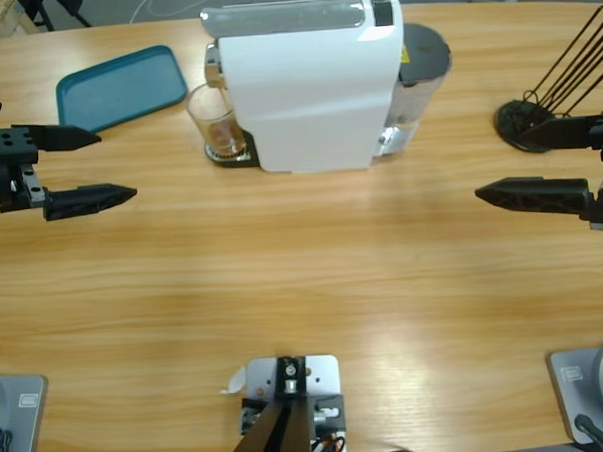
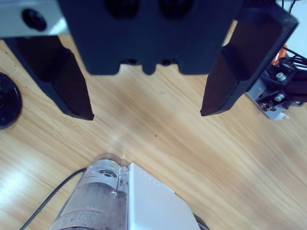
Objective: Pour coffee
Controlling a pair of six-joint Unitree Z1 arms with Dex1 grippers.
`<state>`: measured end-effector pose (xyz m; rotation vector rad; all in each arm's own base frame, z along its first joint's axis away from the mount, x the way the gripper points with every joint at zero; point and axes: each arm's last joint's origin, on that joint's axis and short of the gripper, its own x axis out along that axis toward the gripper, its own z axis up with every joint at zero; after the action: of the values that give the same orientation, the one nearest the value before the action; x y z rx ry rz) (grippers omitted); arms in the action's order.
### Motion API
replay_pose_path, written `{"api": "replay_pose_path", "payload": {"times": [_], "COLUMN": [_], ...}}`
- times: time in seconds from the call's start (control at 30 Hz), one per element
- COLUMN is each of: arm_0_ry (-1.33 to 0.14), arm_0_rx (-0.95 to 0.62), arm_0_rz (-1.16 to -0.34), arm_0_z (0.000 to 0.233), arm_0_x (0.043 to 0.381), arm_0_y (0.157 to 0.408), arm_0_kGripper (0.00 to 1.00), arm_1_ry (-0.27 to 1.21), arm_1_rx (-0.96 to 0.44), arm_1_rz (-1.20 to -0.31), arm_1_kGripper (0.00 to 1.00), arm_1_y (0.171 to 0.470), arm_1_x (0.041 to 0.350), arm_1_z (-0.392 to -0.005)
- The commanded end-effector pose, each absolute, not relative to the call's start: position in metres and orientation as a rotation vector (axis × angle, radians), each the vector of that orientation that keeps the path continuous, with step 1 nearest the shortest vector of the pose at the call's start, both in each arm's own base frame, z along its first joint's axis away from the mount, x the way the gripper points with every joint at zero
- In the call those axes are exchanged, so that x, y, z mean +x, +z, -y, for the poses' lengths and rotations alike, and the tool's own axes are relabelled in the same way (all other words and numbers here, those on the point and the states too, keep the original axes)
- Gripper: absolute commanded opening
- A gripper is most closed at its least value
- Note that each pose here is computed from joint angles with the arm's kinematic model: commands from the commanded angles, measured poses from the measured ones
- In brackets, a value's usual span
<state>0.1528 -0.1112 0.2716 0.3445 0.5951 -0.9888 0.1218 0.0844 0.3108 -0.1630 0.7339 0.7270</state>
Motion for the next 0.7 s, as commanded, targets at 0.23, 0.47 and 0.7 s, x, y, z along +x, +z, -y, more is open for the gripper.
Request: {"api": "replay_pose_path", "payload": {"times": [0.23,0.47,0.7], "arm_0_ry": [-0.983,-0.976,-0.939], "arm_0_rx": [0.343,0.327,0.342], "arm_0_rz": [-0.631,-0.642,-0.617], "arm_0_z": [0.109,0.110,0.109], "arm_0_x": [0.147,0.150,0.150], "arm_0_y": [0.262,0.263,0.268], "arm_0_kGripper": [1.000,1.000,1.000], "arm_1_ry": [0.696,0.694,0.694], "arm_1_rx": [-0.160,-0.162,-0.161], "arm_1_rz": [-0.741,-0.751,-0.753], "arm_1_kGripper": [1.000,1.000,1.000], "arm_1_y": [0.304,0.302,0.302], "arm_1_x": [0.115,0.117,0.118], "arm_1_z": [-0.078,-0.079,-0.079]}}
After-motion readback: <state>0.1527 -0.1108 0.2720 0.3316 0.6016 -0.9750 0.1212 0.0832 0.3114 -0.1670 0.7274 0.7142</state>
